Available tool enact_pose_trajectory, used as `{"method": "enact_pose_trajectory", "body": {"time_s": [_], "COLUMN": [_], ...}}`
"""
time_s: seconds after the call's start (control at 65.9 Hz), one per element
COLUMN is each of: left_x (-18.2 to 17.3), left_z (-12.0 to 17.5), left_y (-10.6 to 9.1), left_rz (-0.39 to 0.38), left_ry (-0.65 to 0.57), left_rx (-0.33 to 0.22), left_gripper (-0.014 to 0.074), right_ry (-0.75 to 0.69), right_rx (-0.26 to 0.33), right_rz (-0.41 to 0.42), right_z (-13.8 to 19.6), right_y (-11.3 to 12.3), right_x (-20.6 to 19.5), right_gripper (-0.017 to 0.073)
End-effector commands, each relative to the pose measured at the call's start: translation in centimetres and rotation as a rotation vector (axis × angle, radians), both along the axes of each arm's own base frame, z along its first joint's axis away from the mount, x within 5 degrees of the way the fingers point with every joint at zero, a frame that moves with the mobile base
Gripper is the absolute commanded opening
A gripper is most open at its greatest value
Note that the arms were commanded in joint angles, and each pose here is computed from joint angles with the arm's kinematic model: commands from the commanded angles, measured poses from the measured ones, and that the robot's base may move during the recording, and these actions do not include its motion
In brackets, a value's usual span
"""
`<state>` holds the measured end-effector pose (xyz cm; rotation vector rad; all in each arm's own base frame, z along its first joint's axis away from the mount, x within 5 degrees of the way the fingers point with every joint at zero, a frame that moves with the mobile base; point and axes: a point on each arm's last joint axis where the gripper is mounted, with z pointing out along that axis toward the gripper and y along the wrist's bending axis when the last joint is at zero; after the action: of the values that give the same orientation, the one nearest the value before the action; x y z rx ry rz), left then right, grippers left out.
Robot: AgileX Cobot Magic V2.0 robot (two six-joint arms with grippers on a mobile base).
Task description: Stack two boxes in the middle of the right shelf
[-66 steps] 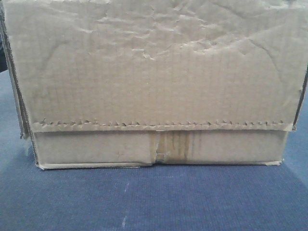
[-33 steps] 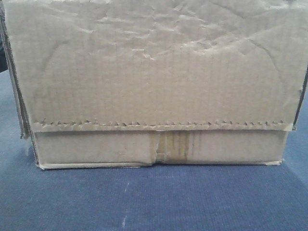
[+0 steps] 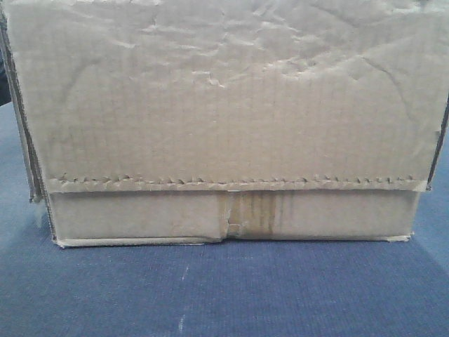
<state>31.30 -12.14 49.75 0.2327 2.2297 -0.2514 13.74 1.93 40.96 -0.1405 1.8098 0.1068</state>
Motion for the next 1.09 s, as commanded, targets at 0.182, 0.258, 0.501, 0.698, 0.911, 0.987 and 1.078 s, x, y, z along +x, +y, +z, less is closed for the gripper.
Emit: {"method": "enact_pose_trajectory", "body": {"time_s": [0.182,0.258,0.501,0.698,0.911,0.987,1.078], "left_x": [-2.3,-2.8,-3.0,-3.1,-2.3,-1.8,-1.1], "left_z": [1.9,1.2,-3.8,-8.4,-10.3,-11.0,-12.2], "left_y": [4.7,6.2,6.7,4.4,2.7,2.6,2.3], "left_rz": [0.089,0.122,0.104,0.023,-0.02,-0.02,-0.02], "left_ry": [-0.077,-0.045,0.153,0.307,0.282,0.306,0.352], "left_rx": [0.08,0.089,0.054,0.089,0.088,0.095,0.109], "left_gripper": [0.0463,0.0463,0.0463,0.0463,0.0463,0.0463,0.0463], "right_ry": [0.066,0.111,0.268,0.431,0.543,0.574,0.608], "right_rx": [-0.021,-0.03,-0.071,-0.104,-0.094,-0.08,-0.079], "right_rz": [0.055,0.079,0.163,0.179,0.194,0.202,0.203], "right_z": [3.1,3.7,4.2,1.6,-0.9,-1.6,-2.6], "right_y": [1.0,1.6,3.9,5.0,5.9,6.3,6.6], "right_x": [1.9,2.9,6.6,9.6,12.1,12.8,13.6], "right_gripper": [0.0568,0.0568,0.0568,0.0568,0.0568,0.0568,0.0568]}}
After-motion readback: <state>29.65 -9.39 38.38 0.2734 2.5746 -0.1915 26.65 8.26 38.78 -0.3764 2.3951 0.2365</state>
